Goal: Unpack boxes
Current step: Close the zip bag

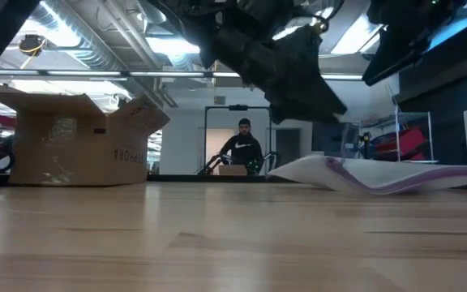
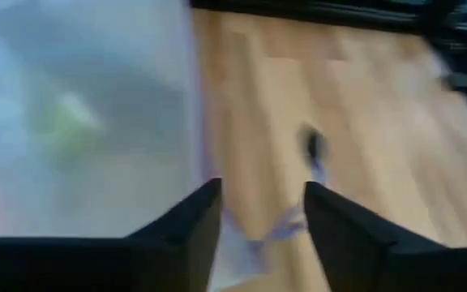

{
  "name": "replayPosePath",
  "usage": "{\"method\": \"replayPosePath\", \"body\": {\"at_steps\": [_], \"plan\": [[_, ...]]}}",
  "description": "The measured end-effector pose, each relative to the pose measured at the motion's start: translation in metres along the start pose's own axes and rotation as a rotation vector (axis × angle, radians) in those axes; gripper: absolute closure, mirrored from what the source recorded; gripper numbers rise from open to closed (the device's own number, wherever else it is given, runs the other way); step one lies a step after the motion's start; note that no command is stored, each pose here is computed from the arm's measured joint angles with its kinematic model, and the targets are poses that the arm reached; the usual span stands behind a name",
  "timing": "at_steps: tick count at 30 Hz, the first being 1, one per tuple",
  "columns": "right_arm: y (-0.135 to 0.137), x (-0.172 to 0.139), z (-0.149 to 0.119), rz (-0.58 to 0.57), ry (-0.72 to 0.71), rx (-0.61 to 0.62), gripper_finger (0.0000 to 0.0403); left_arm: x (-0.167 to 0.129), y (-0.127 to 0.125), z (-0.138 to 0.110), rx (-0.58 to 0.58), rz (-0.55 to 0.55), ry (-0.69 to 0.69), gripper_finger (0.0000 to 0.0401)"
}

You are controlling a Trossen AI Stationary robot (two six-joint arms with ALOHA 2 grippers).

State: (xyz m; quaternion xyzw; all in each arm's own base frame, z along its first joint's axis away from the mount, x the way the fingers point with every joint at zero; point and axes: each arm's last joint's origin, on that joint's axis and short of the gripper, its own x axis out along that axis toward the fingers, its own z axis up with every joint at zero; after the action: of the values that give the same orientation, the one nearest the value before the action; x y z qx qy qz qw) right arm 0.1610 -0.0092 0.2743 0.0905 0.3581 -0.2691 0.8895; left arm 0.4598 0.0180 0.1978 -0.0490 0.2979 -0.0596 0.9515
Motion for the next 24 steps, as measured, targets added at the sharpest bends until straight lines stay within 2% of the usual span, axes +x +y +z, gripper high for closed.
{"method": "replayPosePath", "body": {"at_steps": [5,8,10,15,21,24], "plan": [[-0.002,0.000,-0.002,-0.029,0.014,-0.037,0.0256,-0.002,0.014,-0.002,0.025,0.091,0.023,0.0129],[-0.005,0.005,-0.010,-0.112,0.022,-0.066,0.0256,-0.004,0.023,-0.002,0.024,0.116,0.021,0.0092],[-0.008,0.011,-0.018,-0.143,0.033,-0.060,0.0256,-0.005,0.029,-0.002,0.017,0.153,0.023,0.0084],[-0.016,0.039,-0.033,-0.149,0.003,0.063,0.0256,-0.001,0.047,-0.010,-0.026,0.242,0.041,0.0081],[-0.032,0.070,-0.054,-0.200,-0.062,0.285,0.0256,-0.004,0.054,-0.014,-0.111,0.262,0.071,0.0081],[-0.038,0.083,-0.072,-0.190,-0.055,0.327,0.0256,-0.004,0.052,-0.014,-0.114,0.258,0.071,0.0081]]}}
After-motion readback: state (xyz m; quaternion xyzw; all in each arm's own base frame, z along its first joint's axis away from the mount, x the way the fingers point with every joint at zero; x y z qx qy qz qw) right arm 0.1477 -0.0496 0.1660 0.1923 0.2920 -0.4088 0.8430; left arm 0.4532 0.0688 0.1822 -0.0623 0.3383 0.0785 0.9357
